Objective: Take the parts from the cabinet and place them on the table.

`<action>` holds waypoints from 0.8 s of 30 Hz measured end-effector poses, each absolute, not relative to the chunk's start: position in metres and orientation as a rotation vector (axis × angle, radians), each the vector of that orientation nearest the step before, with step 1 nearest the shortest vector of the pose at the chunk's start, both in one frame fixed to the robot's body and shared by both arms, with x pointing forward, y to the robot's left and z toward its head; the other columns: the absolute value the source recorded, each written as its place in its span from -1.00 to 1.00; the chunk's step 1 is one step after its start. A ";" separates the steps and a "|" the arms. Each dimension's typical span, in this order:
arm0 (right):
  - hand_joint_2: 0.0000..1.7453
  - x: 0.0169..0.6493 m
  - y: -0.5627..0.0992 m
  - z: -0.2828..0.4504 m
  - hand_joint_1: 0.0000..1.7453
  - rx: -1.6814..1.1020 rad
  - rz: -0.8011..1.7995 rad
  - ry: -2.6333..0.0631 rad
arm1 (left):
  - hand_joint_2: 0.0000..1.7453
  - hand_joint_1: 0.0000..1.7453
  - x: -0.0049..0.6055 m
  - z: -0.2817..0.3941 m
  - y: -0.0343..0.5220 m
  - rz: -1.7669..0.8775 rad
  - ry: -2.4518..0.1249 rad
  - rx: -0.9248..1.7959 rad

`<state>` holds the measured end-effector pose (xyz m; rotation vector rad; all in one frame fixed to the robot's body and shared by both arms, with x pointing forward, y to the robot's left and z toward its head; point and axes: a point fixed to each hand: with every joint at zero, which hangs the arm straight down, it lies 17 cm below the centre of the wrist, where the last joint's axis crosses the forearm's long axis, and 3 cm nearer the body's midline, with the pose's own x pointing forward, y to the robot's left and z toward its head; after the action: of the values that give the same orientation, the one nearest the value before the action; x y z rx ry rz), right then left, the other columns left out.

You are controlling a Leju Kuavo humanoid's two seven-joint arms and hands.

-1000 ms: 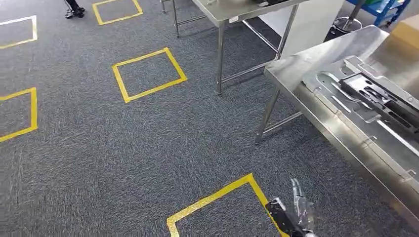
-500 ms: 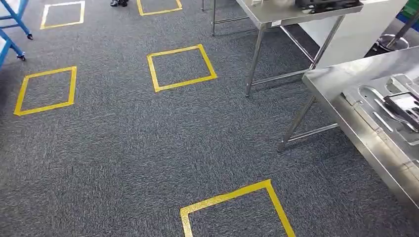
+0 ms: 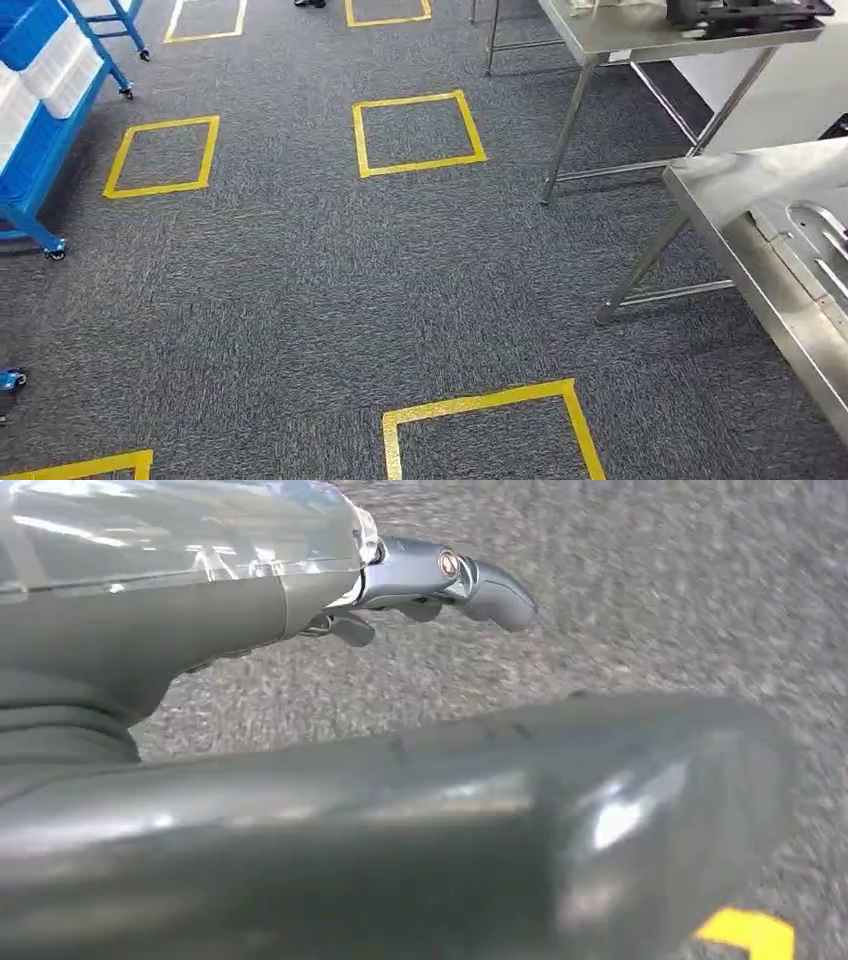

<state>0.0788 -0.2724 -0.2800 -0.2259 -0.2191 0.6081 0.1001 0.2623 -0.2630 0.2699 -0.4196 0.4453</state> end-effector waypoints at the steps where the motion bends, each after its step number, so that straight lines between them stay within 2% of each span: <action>1: -1.00 0.078 -0.272 -0.280 -1.00 -0.224 0.606 -0.220 | -1.00 -1.00 0.102 -0.263 0.262 0.444 -0.419 0.268; 24: -1.00 0.053 -0.255 -0.283 -1.00 -0.123 0.600 -0.139 | -1.00 -1.00 0.093 -0.265 0.267 0.331 -0.392 0.315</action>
<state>0.0526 -0.2554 -0.2830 -0.1232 -0.1387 0.5996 0.0934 0.2672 -0.2647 0.3145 -0.3919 0.3312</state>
